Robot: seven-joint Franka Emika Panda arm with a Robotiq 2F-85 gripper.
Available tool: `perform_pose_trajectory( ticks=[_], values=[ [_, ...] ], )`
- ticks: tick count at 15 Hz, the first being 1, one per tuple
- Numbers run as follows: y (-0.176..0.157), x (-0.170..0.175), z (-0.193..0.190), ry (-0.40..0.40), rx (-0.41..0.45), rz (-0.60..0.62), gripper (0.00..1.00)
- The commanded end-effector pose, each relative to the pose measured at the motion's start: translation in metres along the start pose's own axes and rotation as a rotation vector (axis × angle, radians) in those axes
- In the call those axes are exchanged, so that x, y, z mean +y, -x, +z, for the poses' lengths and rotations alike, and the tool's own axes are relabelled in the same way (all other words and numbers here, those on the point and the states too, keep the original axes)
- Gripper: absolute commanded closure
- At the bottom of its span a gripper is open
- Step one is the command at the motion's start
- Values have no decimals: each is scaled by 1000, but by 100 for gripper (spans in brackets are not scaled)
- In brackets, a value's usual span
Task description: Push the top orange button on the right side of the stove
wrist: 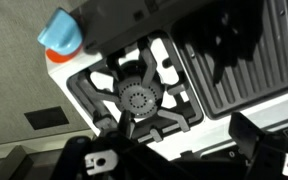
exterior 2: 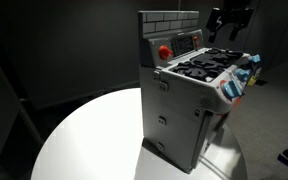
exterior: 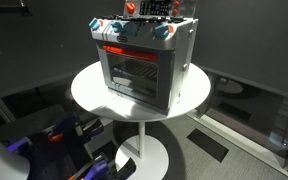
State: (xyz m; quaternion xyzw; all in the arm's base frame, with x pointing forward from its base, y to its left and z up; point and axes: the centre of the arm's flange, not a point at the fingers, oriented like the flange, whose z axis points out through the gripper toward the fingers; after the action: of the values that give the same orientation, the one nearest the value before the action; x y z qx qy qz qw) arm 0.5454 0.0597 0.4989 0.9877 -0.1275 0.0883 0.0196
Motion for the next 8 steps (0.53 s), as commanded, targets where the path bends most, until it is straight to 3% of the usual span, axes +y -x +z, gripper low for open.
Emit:
perform_pose_trajectory(
  ticks=[1, 8],
  values=[
    [48, 14, -18, -7, -73, -49, 0],
    [107, 23, -31, -5, -191, -139, 0]
  ],
)
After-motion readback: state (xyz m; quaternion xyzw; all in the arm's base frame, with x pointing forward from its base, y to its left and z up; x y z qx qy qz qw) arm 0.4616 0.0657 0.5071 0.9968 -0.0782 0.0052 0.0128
